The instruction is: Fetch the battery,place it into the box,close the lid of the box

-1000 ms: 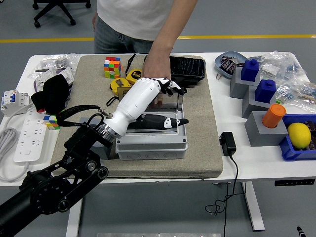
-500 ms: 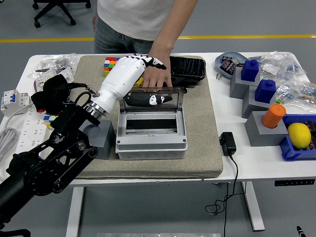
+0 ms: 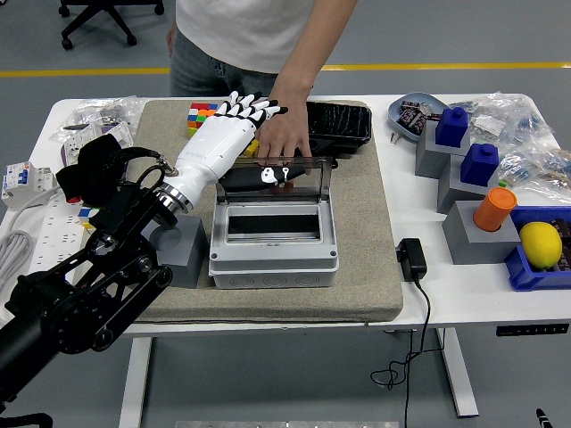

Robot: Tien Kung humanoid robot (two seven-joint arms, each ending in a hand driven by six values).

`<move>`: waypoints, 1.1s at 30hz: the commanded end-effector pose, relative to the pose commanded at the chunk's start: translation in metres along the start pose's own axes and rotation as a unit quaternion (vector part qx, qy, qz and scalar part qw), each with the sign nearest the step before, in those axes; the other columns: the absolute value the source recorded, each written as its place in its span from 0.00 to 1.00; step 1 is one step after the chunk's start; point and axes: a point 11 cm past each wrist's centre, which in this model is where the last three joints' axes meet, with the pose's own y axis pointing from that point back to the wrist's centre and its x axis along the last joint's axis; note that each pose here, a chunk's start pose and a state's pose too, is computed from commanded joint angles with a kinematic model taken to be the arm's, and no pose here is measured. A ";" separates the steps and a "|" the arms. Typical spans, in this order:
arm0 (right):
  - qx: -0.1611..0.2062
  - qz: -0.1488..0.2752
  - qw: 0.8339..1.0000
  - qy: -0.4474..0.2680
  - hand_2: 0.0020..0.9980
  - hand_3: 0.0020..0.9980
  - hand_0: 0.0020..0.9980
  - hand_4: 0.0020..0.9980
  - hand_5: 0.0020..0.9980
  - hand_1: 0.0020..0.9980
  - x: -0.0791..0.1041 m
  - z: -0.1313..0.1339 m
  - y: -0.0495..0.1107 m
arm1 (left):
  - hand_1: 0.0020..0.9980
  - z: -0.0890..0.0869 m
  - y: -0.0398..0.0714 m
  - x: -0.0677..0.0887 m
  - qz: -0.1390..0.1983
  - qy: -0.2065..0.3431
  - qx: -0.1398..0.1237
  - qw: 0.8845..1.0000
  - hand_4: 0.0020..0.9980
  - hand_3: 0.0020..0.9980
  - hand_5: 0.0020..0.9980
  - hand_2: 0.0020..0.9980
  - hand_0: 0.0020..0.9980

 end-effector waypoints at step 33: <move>0.001 0.000 1.000 -0.003 0.69 0.73 0.76 1.00 1.00 0.67 0.001 -0.001 0.000 | 0.95 0.014 0.016 -0.017 -0.005 0.039 -0.036 0.999 1.00 0.51 1.00 0.80 1.00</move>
